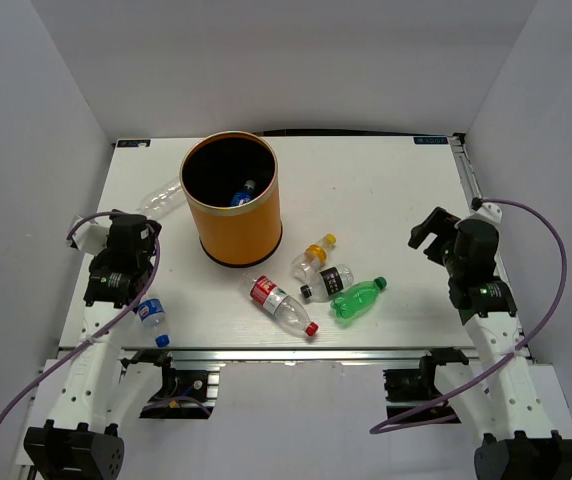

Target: Put the plastic bottles in the bin

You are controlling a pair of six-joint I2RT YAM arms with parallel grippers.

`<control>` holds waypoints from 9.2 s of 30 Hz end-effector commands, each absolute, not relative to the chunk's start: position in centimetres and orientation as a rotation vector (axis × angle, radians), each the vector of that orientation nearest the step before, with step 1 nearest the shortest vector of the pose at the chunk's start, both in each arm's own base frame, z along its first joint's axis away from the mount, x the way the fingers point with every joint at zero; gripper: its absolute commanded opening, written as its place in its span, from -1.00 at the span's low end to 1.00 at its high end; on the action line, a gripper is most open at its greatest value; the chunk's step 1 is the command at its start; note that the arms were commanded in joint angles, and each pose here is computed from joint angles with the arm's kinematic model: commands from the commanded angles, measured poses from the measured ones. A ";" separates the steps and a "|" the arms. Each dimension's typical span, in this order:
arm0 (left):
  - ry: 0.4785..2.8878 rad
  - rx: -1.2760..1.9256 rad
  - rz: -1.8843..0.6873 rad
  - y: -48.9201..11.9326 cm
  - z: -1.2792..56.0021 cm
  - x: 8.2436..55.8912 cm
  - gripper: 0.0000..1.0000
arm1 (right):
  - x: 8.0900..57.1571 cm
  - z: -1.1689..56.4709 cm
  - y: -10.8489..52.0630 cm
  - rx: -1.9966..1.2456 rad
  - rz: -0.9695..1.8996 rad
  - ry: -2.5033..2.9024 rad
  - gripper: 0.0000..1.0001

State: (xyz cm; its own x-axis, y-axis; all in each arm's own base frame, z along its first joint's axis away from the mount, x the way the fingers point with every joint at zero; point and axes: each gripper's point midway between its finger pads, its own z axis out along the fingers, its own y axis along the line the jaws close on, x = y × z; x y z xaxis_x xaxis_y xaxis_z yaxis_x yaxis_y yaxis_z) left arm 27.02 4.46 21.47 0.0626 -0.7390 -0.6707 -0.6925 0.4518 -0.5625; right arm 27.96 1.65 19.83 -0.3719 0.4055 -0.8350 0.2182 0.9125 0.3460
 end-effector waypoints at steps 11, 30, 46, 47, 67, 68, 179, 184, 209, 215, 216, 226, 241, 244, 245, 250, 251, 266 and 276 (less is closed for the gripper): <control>1.675 -1.206 -0.090 3.8 21.6 27.8 0.96 | 20.7 24.6 22.4 -0.747 0.918 1.674 0.79; 1.728 -1.137 -0.168 2.4 21.9 27.6 0.96 | 19.9 6.2 39.8 -1.339 0.292 2.041 0.79; 1.659 -1.155 -0.157 3.3 22.4 26.8 0.96 | 17.1 33.0 44.9 -1.142 0.762 1.296 -0.39; 1.665 -1.152 -0.151 3.2 22.4 26.8 0.96 | 17.2 35.7 44.7 -1.111 0.782 1.235 -0.46; 1.764 -1.101 -0.076 3.2 20.0 28.3 0.96 | 38.5 48.7 50.3 -0.618 0.748 1.117 0.78; 1.772 -1.096 -0.075 3.1 19.8 28.4 0.96 | 38.7 48.9 49.8 -0.614 0.727 1.121 0.79; 1.800 -1.091 -0.112 2.3 18.1 30.3 0.96 | 25.2 11.8 17.8 0.521 0.248 2.181 0.79; 1.775 -1.091 -0.119 2.5 18.5 29.9 0.96 | 25.3 9.4 19.9 0.566 0.417 2.169 0.79; 1.775 -1.107 -0.067 3.2 18.0 29.9 0.96 | 25.9 9.5 22.1 0.679 0.644 2.084 -0.77; 1.770 -1.120 -0.059 3.3 17.8 29.9 0.96 | 27.9 19.8 20.7 0.507 0.642 1.827 -0.86; 1.770 -1.119 -0.061 3.3 17.8 30.0 0.96 | 28.2 21.5 21.0 0.355 0.601 1.796 -0.86; 1.785 -1.119 -0.064 3.1 17.9 30.1 0.96 | 35.8 41.5 36.1 -0.246 0.663 1.385 -0.79; 1.738 -1.131 -0.061 3.7 19.1 28.9 0.96 | 39.3 45.4 40.1 -0.401 0.525 1.436 0.79; 1.737 -1.144 -0.085 3.4 19.1 29.0 0.96 | 38.2 42.3 35.5 -0.325 0.414 1.500 0.79; 1.743 -1.144 -0.088 3.3 18.9 29.0 0.96 | 37.5 43.2 32.1 -0.217 0.368 1.495 0.79; 1.745 -1.165 -0.093 3.2 18.4 29.2 0.96 | 35.2 31.5 24.3 0.150 0.312 1.785 0.79; 1.746 -1.169 -0.090 3.2 18.3 29.2 0.96 | 33.9 27.9 23.4 0.170 0.324 1.853 0.79; 1.763 -1.117 -0.090 3.1 18.4 29.2 0.96 | 33.1 11.1 26.5 0.500 0.464 2.157 0.79; 1.713 -1.119 -0.105 3.4 19.0 28.8 0.96 | 33.2 6.0 30.4 0.585 0.609 2.260 0.77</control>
State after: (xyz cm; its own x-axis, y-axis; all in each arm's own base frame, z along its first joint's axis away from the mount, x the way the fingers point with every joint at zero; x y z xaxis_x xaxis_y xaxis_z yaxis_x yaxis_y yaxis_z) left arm 28.81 3.02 18.49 -0.0504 -0.7185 -0.6936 -0.6281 0.5628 -0.5374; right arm 31.83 28.33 4.66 -0.6704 0.4930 -0.5545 0.2241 0.8470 0.4821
